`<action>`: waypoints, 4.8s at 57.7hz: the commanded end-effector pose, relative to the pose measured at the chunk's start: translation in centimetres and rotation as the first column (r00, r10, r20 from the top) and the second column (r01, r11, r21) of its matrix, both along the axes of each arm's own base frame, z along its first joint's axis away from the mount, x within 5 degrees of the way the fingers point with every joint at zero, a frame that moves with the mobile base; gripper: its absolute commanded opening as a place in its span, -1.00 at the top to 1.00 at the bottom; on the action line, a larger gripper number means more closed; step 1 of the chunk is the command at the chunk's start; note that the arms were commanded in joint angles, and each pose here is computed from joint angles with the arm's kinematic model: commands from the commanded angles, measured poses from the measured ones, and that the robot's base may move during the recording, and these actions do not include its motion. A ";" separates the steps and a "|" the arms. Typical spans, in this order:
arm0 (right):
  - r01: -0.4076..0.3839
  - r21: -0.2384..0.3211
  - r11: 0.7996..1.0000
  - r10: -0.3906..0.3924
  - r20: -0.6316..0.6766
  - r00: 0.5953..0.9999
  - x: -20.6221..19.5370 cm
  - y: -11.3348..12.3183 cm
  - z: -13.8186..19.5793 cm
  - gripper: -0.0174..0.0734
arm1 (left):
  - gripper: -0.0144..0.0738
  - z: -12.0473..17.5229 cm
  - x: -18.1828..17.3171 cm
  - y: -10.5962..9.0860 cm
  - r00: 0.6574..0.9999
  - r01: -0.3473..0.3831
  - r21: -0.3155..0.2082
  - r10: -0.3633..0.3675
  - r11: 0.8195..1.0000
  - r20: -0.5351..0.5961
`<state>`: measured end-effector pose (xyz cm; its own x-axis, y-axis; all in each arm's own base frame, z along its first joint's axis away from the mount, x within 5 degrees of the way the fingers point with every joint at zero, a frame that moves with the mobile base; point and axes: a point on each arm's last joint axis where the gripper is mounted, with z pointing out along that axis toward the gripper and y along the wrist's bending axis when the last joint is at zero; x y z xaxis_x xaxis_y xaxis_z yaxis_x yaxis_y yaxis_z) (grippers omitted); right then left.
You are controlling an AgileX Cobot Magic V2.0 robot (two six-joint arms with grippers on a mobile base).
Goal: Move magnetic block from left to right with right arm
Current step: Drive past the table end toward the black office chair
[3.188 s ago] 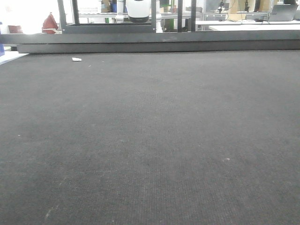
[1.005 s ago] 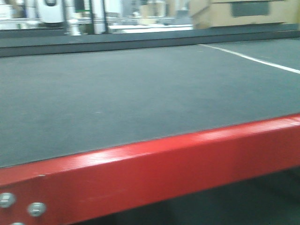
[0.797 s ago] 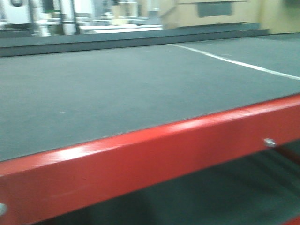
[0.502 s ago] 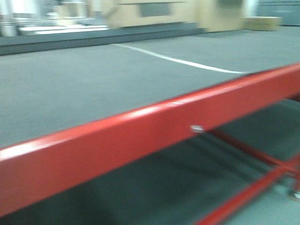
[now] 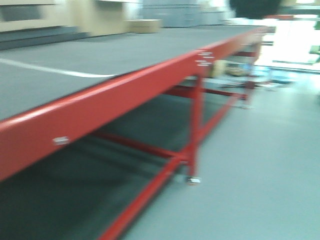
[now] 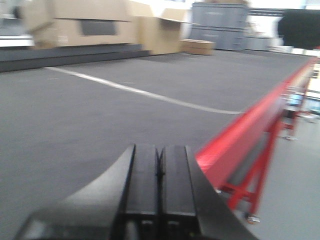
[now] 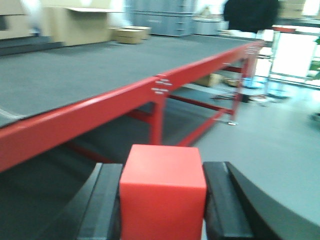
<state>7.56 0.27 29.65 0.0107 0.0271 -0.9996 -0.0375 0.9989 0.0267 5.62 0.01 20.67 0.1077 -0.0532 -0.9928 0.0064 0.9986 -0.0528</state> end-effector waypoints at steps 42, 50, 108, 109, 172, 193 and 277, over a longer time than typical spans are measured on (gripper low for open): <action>0.001 -0.013 1.000 0.000 0.109 0.994 -0.1 0.0 1.7 -0.11 | 0.96 0.6 -0.2 0.1 0.996 -0.009 -0.006 0.010 1.000 0.087; 0.001 -0.013 1.000 0.000 0.109 0.994 -0.1 0.0 1.7 -0.11 | 0.96 0.6 -0.2 0.1 0.996 -0.009 -0.006 0.010 1.000 0.087; 0.001 -0.013 1.000 0.000 0.109 0.994 -0.1 0.0 1.7 -0.11 | 0.96 0.6 -0.2 0.1 0.996 -0.009 -0.006 0.010 1.000 0.087; 0.001 -0.013 1.000 0.000 0.109 0.994 -0.1 0.0 1.7 -0.11 | 0.96 0.6 -0.2 0.1 0.996 -0.009 -0.006 0.010 1.000 0.087; 0.001 -0.013 1.000 0.000 0.109 0.994 -0.1 0.0 1.7 -0.11 | 0.96 0.6 -0.2 0.1 0.996 -0.009 -0.006 0.010 1.000 0.087; 0.001 -0.013 1.000 0.000 0.108 0.994 -0.1 0.0 1.7 -0.11 | 0.96 0.6 -0.2 0.1 0.996 -0.009 -0.006 0.010 1.000 0.087; 0.001 -0.013 1.000 0.000 0.107 0.994 0.0 0.0 1.7 -0.11 | 0.96 0.6 -0.2 0.1 0.996 -0.009 -0.006 0.010 1.000 0.087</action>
